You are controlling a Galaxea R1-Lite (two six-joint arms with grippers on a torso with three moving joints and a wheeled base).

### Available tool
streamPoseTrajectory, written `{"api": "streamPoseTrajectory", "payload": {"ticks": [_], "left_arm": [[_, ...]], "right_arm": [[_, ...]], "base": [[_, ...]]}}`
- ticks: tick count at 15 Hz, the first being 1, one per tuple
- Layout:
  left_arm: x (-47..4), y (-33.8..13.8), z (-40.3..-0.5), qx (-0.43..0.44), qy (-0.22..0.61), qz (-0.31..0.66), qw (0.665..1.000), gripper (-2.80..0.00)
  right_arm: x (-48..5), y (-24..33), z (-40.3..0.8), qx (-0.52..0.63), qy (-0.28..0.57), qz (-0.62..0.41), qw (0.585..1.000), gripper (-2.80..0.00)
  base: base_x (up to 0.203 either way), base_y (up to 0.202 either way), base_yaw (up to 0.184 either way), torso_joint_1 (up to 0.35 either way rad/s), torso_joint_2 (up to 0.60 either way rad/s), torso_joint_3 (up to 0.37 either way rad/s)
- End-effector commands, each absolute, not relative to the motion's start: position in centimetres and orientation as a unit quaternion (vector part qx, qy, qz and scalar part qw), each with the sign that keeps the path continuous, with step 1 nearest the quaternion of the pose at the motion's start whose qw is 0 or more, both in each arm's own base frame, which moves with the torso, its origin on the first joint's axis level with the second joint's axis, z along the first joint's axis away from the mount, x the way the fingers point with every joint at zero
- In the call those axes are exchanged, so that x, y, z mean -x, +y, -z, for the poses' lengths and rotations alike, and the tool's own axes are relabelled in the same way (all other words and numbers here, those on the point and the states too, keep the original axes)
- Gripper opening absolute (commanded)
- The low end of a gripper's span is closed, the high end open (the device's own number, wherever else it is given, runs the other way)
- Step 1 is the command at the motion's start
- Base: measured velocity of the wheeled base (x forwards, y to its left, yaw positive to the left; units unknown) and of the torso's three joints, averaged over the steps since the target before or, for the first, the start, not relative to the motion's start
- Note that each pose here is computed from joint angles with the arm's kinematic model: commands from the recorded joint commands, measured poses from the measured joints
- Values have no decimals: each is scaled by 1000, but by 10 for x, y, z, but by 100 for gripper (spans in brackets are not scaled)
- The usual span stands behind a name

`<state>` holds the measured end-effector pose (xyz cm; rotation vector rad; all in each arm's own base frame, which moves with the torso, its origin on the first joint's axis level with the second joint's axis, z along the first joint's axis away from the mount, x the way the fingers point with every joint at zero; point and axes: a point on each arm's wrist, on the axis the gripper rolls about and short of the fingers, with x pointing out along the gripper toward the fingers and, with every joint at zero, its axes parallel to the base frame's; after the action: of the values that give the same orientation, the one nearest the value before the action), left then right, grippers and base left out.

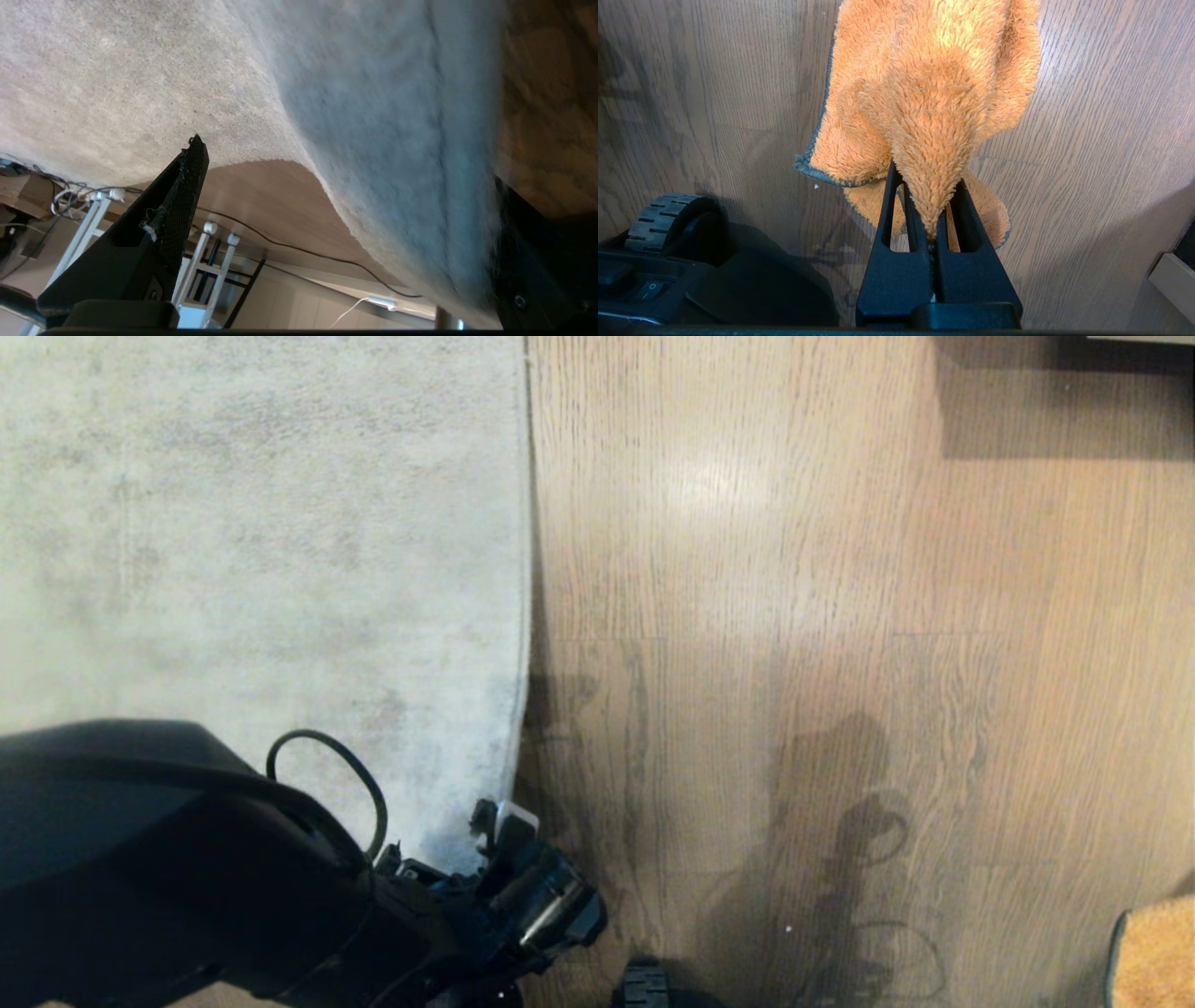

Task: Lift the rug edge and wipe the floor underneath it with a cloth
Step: Lift up the carpet

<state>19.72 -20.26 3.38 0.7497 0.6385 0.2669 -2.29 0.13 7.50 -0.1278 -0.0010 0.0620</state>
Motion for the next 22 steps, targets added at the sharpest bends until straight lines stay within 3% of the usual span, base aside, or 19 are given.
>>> {"api": "streamPoseTrajectory", "payload": {"ticks": [1,5,6,14,22], "left_arm": [[-192,-201,-29,-372,308,-124,867,0],[-189,-198,-23,-373,305,-122,867,0],[-189,-198,-23,-372,305,-123,868,-280],[-182,-182,-49,-358,295,-123,877,-280],[-171,-133,-94,-368,298,-133,871,-280]], "right_arm": [[23,1,-75,64,0,-32,997,-280],[23,1,-75,64,0,-32,997,-280],[23,1,-75,64,0,-32,997,-280],[23,1,-75,64,0,-32,997,-280],[23,1,-75,64,0,-32,997,-280]], "base": [[0,0,0,0,0,0],[0,0,0,0,0,0],[0,0,0,0,0,0],[0,0,0,0,0,0],[0,0,0,0,0,0]]}}
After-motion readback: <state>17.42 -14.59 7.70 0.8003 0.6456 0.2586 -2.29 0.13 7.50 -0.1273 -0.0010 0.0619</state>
